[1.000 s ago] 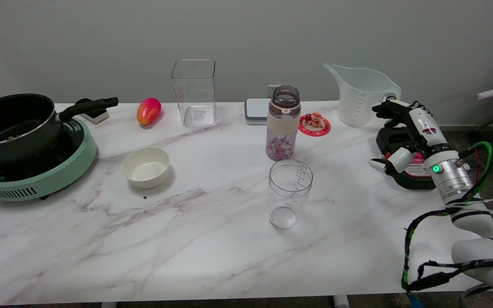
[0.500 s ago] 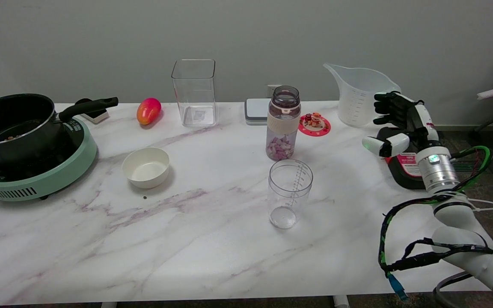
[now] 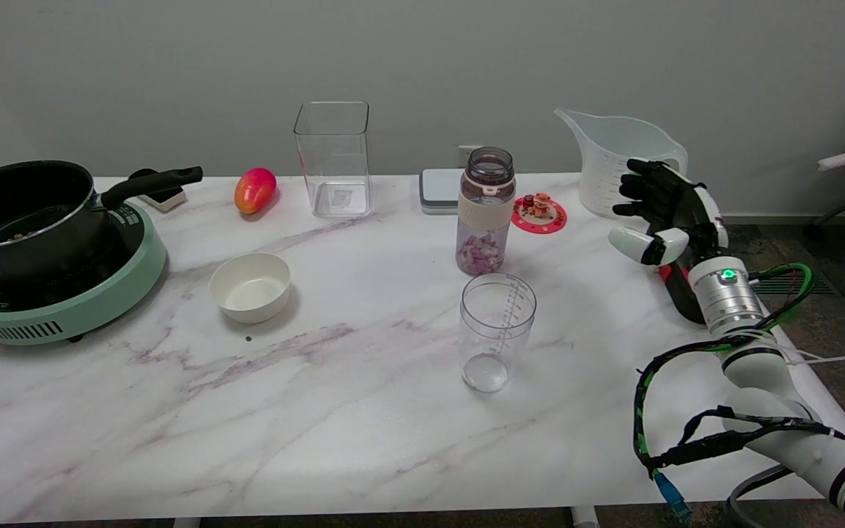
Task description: Pick up the bottle.
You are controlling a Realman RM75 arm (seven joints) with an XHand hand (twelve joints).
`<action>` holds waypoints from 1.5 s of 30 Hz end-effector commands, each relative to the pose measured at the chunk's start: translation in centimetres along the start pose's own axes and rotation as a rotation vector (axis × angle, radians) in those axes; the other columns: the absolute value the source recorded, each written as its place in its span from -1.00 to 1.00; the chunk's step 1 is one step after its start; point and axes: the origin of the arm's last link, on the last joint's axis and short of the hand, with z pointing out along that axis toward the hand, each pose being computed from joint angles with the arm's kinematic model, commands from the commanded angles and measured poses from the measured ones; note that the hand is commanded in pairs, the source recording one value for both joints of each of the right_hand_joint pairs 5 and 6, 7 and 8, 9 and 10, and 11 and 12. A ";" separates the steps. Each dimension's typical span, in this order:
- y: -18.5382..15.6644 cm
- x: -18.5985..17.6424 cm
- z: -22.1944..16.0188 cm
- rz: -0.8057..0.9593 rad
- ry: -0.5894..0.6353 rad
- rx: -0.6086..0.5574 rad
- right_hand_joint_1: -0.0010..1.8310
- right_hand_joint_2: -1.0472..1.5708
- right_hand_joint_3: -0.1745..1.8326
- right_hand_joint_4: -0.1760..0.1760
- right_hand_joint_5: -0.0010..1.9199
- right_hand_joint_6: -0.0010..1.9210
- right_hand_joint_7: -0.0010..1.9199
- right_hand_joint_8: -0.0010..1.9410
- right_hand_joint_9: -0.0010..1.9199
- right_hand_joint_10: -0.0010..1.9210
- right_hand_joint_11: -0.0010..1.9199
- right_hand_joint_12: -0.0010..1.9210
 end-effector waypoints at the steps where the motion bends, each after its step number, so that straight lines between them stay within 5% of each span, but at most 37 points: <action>1: 0.3 -1.4 1.7 0.185 -0.046 -0.030 0.39 -0.65 0.54 0.00 -0.55 -0.55 -0.45 -0.45 -0.45 -0.45 -0.27 -0.27; 19: 2.5 -8.2 5.7 0.465 -0.106 -0.072 0.37 -0.76 0.49 0.00 -0.71 -0.71 -0.50 -0.51 -0.51 -0.51 -0.39 -0.39; 27: 1.8 -5.6 7.1 0.383 -0.052 0.017 0.37 -0.77 0.44 0.00 -0.75 -0.75 -0.51 -0.51 -0.51 -0.51 -0.38 -0.38; 45: -1.2 -11.5 7.7 0.112 -0.314 0.140 0.37 -0.74 0.39 0.00 -0.73 -0.73 -0.51 -0.52 -0.51 -0.51 -0.39 -0.39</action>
